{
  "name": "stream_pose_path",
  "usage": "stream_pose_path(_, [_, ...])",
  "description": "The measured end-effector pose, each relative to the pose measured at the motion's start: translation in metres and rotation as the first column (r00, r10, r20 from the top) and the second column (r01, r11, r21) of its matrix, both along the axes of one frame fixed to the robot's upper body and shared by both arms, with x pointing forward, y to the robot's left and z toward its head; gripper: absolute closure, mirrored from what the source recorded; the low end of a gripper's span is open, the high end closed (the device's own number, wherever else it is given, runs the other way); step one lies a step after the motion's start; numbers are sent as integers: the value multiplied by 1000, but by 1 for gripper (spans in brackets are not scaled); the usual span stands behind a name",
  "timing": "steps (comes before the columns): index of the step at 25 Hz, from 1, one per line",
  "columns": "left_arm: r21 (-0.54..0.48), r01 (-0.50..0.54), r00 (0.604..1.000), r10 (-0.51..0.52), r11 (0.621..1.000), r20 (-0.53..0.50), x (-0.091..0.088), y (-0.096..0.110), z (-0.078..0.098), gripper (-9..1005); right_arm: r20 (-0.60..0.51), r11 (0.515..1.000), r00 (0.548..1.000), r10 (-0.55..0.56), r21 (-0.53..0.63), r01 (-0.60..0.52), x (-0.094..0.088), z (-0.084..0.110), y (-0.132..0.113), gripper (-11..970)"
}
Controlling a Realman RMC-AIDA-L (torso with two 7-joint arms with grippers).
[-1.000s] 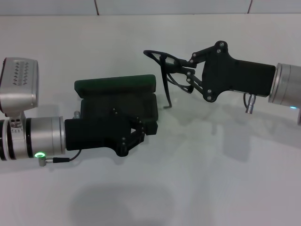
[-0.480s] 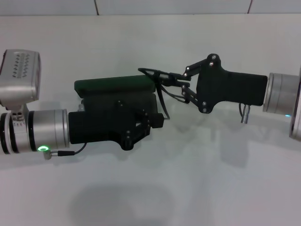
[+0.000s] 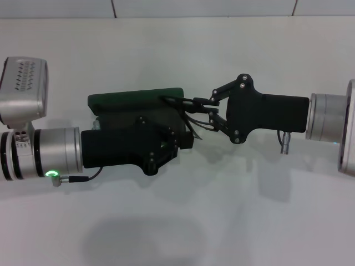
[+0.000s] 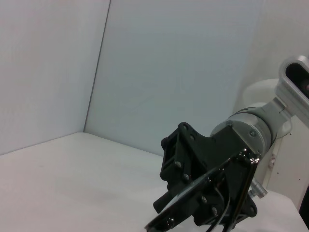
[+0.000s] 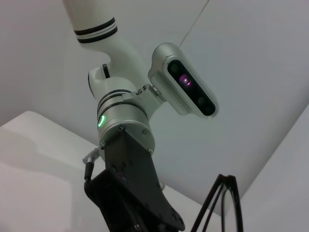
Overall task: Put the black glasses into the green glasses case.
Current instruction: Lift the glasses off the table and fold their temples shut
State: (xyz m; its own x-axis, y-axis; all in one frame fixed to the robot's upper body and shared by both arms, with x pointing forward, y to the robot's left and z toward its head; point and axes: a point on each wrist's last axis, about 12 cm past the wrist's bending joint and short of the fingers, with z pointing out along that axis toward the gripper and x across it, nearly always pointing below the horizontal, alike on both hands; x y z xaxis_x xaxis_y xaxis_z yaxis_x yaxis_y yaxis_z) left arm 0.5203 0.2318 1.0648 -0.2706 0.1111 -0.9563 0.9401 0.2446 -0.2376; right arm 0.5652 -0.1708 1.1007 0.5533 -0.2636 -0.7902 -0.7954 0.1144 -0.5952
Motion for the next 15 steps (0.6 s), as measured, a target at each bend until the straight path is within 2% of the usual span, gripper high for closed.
stream_pose_path(15, [-1, 3, 1000, -3, 1000, 4, 3, -2, 2, 984, -3, 1000, 1000, 10, 0, -10, -1, -1, 1, 905])
